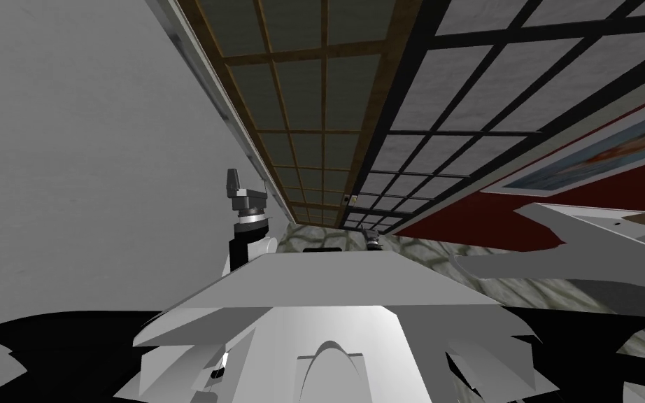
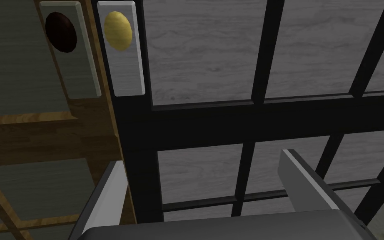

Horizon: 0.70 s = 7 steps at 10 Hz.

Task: Pull the door open

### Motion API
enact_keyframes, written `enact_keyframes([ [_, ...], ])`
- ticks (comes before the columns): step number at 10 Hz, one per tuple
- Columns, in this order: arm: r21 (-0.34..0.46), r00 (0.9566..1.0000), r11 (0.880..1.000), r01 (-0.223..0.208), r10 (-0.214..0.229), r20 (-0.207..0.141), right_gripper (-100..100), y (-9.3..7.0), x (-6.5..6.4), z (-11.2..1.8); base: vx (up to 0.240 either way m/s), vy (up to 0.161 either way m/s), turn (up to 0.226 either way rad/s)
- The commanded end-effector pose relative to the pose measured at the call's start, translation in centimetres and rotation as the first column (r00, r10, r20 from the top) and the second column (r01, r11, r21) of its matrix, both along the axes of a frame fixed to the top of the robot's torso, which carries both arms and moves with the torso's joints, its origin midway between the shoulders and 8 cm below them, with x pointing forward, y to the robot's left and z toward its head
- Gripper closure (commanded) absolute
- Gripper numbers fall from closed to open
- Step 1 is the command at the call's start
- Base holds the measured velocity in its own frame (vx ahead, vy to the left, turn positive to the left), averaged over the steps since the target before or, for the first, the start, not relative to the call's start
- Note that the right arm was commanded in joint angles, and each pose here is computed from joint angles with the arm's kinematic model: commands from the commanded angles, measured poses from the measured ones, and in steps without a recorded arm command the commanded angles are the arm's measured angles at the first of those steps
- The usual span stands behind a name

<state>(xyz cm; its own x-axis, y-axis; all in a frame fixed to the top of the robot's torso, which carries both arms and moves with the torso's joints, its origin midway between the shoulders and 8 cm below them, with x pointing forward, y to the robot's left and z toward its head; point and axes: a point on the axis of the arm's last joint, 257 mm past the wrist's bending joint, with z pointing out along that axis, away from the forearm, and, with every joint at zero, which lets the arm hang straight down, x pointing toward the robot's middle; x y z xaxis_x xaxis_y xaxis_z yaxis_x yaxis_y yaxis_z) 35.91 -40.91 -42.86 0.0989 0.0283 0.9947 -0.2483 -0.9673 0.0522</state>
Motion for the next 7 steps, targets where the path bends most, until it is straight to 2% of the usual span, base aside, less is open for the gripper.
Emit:
enact_keyframes([
  [1,-0.002,1.0000,1.000,0.007,-0.007,-0.006,-100,-0.3,-0.3,-0.4,-0.067,-0.005,0.003],
  [2,-0.013,0.9989,0.999,0.030,-0.030,-0.035,-100,-1.6,-1.8,-1.2,-0.104,-0.016,-0.056],
  [3,-0.014,0.9986,0.999,0.033,-0.034,-0.039,-100,-1.8,-2.1,-1.3,-0.110,-0.011,-0.049],
  [4,-0.028,0.9954,0.998,0.061,-0.063,-0.072,-100,-3.5,-3.9,-2.2,-0.120,-0.019,-0.067],
  [7,-0.051,0.9873,0.993,0.103,-0.108,-0.116,-100,-6.0,-6.7,-3.3,-0.122,-0.014,-0.052],
])
